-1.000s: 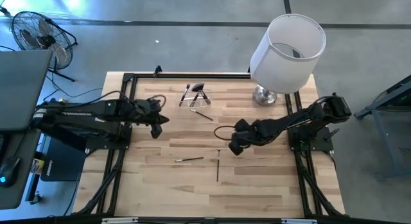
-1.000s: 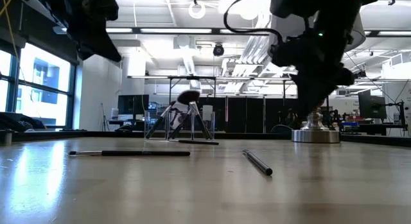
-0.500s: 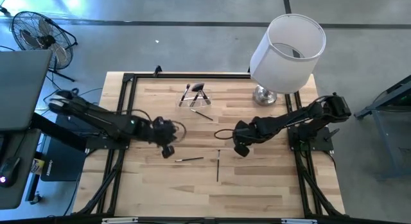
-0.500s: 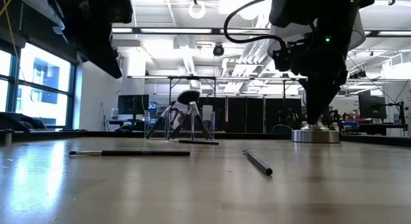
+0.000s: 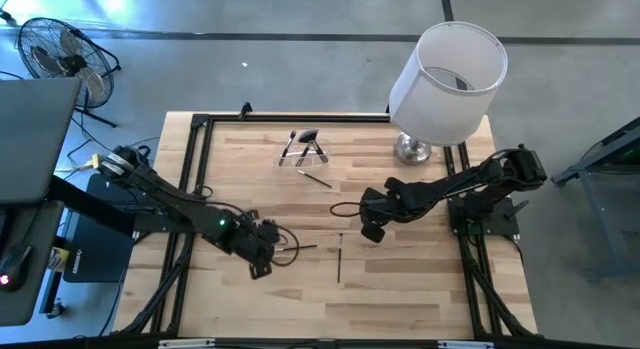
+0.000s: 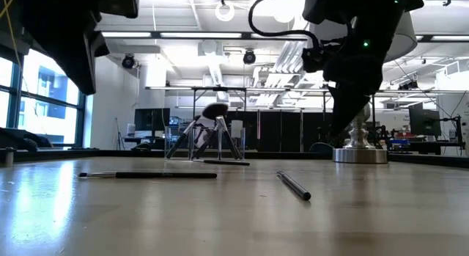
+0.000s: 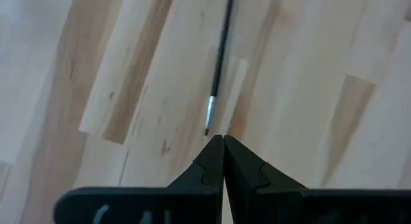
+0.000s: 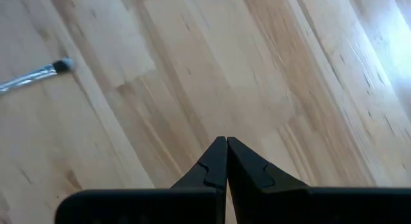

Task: Put items in baskets/containers
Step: Put the foundation brush into the transparent organizer

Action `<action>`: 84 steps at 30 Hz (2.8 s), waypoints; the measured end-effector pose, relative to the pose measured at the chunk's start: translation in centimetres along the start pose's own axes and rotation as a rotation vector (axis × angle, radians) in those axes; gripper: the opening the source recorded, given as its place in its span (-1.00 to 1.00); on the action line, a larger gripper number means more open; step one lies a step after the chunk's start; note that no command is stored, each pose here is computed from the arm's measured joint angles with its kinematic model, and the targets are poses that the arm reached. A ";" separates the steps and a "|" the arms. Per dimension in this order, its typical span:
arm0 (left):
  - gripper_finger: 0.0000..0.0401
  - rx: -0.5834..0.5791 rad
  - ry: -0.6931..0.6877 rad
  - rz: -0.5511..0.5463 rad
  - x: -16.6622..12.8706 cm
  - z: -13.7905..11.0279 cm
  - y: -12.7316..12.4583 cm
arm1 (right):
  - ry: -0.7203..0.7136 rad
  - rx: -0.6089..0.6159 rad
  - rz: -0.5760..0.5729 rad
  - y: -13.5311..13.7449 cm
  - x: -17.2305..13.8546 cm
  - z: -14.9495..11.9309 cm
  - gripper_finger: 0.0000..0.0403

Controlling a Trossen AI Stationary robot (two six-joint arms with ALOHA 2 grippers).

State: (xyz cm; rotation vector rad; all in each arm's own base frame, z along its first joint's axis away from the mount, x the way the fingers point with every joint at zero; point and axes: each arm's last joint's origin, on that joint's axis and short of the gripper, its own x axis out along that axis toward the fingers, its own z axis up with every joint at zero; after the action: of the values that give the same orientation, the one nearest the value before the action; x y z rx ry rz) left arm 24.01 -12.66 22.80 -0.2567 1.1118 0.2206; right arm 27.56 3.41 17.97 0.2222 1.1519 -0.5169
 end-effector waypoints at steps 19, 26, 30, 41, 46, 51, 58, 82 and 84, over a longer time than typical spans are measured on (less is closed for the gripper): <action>-0.52 0.113 -0.024 -0.017 0.1 0.1 -0.3 | -0.048 -0.030 0.070 1.3 -0.4 -0.1 -0.99; -0.50 0.146 0.000 0.030 1.8 -0.1 -0.7 | -0.049 -0.035 0.069 1.3 -0.4 -0.1 -0.97; -0.50 0.154 0.029 0.050 3.6 -0.2 -1.3 | -0.048 -0.037 0.073 1.4 -0.4 -0.1 -0.99; -0.50 0.189 0.160 0.121 7.9 -1.4 -1.8 | -0.050 -0.036 0.076 1.4 -0.4 -0.1 -0.99; -0.50 0.199 0.170 0.153 8.8 -1.6 -1.9 | -0.041 -0.036 0.091 1.4 -0.4 -0.1 -0.98; -0.50 0.208 0.174 0.174 9.3 -1.8 -1.8 | -0.043 -0.035 0.099 1.5 -0.4 -0.1 -0.97; -0.73 0.204 0.176 0.168 9.4 -1.8 -1.9 | -0.058 -0.047 0.109 1.6 -0.4 0.1 -0.98; -1.00 -0.075 0.156 0.169 8.8 -0.6 -2.5 | -0.091 -0.081 0.128 1.8 -0.5 0.4 -0.99; -1.00 -0.125 0.139 0.167 8.7 -0.7 -2.3 | -0.095 -0.089 0.134 1.8 -0.5 0.4 -0.99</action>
State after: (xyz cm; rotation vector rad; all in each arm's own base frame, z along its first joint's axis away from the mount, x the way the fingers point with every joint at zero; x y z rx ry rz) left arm 27.83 -14.65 14.91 -0.2935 1.2608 0.4269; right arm 28.65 4.96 18.42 0.1946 1.0568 -0.3532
